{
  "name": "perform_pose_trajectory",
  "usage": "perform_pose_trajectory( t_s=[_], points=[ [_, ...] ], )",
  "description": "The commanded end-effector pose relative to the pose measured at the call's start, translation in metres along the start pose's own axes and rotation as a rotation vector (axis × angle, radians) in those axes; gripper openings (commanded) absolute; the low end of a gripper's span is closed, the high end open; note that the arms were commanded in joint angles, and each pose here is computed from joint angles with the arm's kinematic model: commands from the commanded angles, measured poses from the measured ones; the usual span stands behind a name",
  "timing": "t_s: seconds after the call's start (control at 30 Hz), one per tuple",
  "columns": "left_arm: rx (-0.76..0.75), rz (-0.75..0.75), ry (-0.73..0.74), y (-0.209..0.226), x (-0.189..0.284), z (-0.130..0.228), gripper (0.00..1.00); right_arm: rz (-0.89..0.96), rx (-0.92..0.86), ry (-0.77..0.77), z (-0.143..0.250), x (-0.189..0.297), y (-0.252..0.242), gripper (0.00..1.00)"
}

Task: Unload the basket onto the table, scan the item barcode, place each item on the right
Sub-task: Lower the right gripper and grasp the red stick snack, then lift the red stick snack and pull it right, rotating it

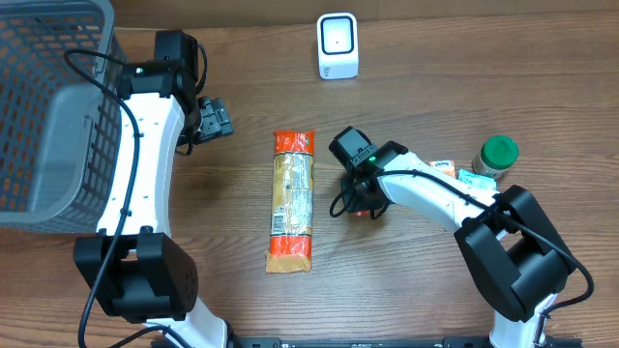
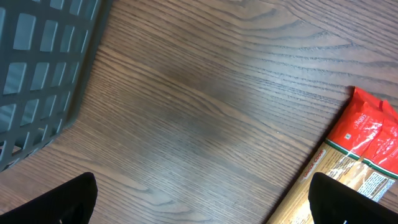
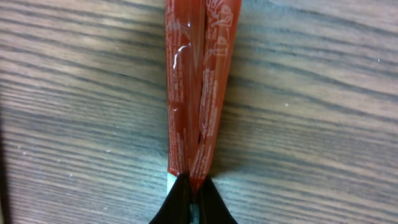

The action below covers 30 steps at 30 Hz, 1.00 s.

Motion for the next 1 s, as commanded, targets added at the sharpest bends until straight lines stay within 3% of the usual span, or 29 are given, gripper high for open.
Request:
perform_pose_trajectory(
  t_s=[0.0, 0.67, 0.97],
  points=[
    [-0.016, -0.008, -0.004, 0.000, 0.000, 0.000, 1.00, 0.014, 0.002, 0.028, 0.009, 0.000, -0.002, 0.04],
    [-0.016, -0.008, -0.004, 0.000, 0.000, 0.000, 1.00, -0.055, 0.142, -0.102, 0.007, 0.054, 0.000, 0.04],
    [-0.016, -0.008, -0.004, 0.000, 0.000, 0.000, 1.00, -0.176, 0.311, -0.235, 0.025, 0.126, -0.005, 0.04]
  ],
)
Point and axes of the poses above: each gripper's point midway between its finger pads, its own x axis back along the fingers, its own y axis along the line the jaws close on, z = x × y, the point moved 10 cm from there along x, back along the fingers, and after that the axes turned 9 degrees about x, right-handed, at the moved point
